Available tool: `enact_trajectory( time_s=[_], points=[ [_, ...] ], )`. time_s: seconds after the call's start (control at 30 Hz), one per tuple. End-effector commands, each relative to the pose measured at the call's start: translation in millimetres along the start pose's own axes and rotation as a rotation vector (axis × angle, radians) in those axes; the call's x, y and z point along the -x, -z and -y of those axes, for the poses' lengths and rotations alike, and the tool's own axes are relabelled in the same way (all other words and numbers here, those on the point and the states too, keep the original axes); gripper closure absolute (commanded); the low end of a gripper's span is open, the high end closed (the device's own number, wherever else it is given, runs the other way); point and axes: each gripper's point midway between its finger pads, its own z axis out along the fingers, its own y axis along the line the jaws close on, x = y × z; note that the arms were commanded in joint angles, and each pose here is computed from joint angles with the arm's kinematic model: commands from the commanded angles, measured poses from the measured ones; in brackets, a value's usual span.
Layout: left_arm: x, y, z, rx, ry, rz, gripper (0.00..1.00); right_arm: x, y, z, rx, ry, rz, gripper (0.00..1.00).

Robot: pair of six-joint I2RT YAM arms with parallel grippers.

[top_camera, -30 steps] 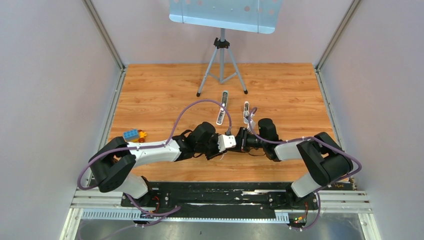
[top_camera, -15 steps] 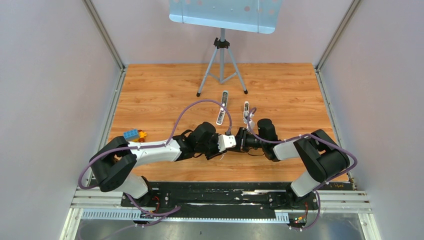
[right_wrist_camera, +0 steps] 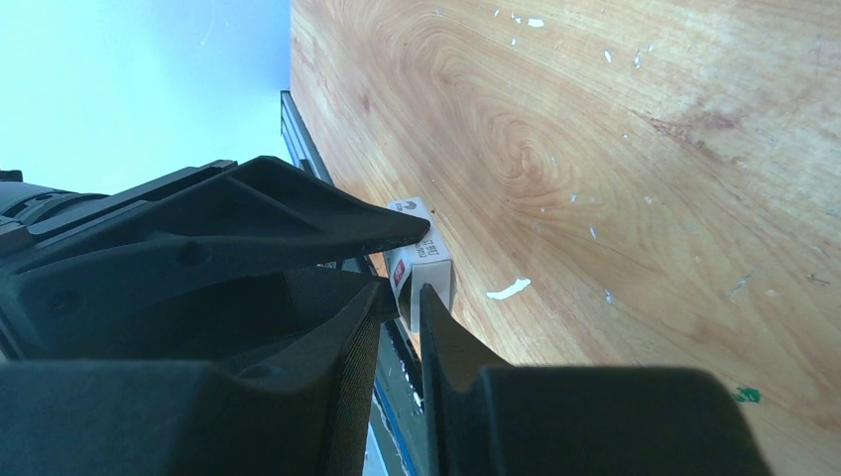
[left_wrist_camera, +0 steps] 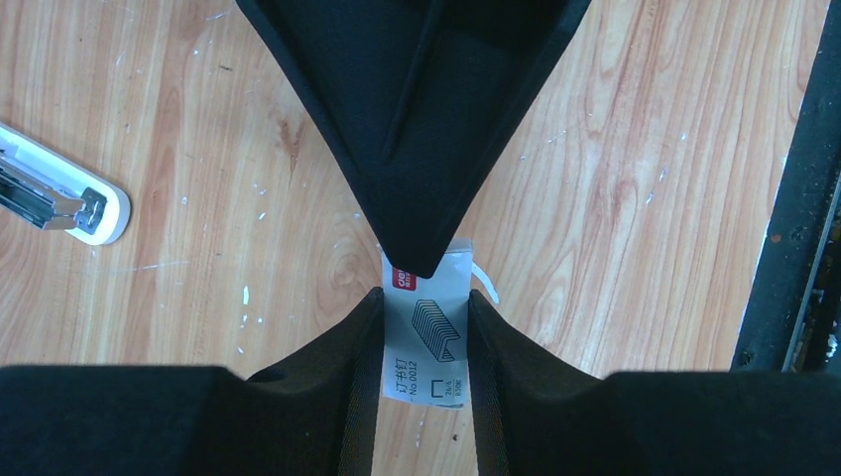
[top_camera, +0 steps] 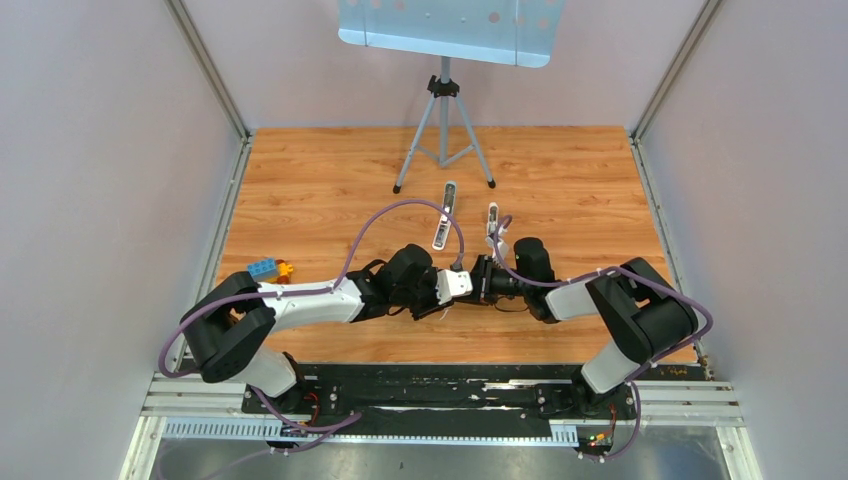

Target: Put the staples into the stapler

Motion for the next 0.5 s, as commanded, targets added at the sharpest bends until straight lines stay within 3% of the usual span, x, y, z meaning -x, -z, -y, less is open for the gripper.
enact_trajectory(
  time_s=[0.0, 0.47],
  points=[
    [34.1, 0.8, -9.8, 0.018, -0.032, 0.095, 0.66, -10.0, -4.1, -4.9, 0.033, 0.003, -0.044, 0.76],
    [41.4, -2.7, -11.6, 0.015, -0.027, 0.112, 0.65, -17.8, -10.0, -3.5, 0.039, -0.008, -0.070, 0.76]
  ],
)
